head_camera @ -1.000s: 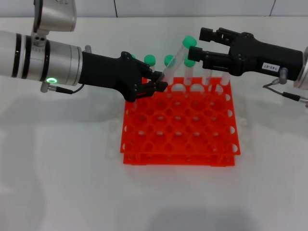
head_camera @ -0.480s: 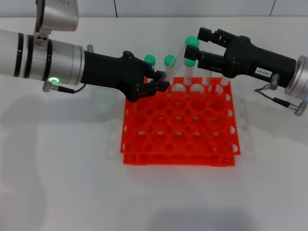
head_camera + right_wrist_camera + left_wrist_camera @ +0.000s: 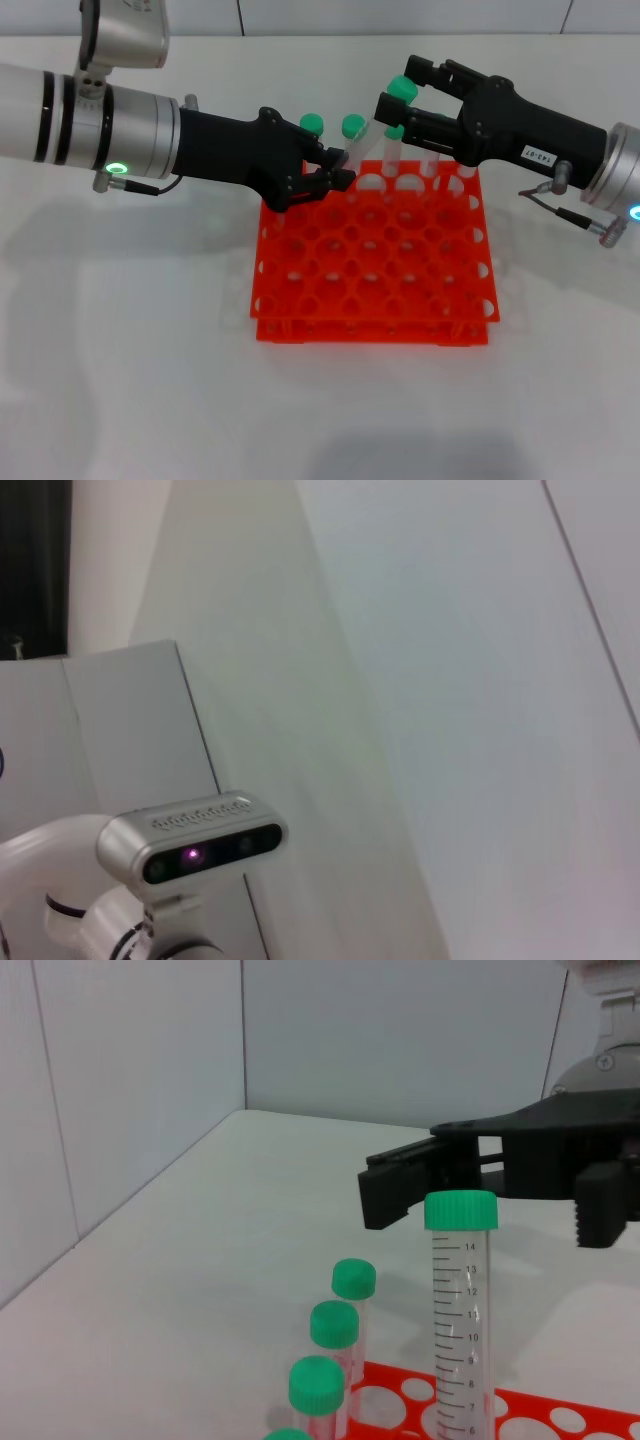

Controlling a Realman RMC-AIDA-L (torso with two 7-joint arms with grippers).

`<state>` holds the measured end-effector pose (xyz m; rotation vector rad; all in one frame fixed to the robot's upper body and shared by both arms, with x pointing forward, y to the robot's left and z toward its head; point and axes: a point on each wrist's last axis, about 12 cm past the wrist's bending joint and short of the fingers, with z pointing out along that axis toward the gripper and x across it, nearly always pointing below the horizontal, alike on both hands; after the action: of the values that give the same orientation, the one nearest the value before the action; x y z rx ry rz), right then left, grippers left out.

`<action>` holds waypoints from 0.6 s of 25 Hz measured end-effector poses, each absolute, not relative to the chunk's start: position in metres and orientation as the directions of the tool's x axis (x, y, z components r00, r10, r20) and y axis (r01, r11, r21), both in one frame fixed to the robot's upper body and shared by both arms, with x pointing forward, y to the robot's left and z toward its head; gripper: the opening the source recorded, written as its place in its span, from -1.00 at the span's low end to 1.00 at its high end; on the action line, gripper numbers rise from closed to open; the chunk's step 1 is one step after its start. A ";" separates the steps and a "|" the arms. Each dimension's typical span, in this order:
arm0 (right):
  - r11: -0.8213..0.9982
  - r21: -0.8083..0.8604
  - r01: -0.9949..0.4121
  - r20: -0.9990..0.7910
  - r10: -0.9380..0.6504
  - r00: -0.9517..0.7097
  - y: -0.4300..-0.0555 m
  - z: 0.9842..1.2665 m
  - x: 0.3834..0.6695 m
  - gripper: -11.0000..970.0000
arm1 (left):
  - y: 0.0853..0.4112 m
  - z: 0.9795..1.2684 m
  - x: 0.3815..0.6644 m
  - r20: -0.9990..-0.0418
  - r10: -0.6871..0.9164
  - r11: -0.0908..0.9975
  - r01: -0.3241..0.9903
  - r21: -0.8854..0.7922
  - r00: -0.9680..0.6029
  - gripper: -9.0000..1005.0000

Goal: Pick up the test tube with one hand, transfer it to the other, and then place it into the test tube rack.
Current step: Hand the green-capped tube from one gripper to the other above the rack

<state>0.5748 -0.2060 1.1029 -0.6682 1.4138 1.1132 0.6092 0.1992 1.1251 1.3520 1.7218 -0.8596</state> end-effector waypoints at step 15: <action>0.385 0.233 -0.893 -0.966 0.201 -0.165 -0.204 1.101 0.572 0.27 | 0.199 1.124 0.609 -0.877 0.458 0.209 0.976 -0.051 -0.144 -0.39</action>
<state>0.5725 -0.2037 1.1014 -0.6764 1.4008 1.1071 0.6088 0.1986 1.1243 1.3516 1.7253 -0.8621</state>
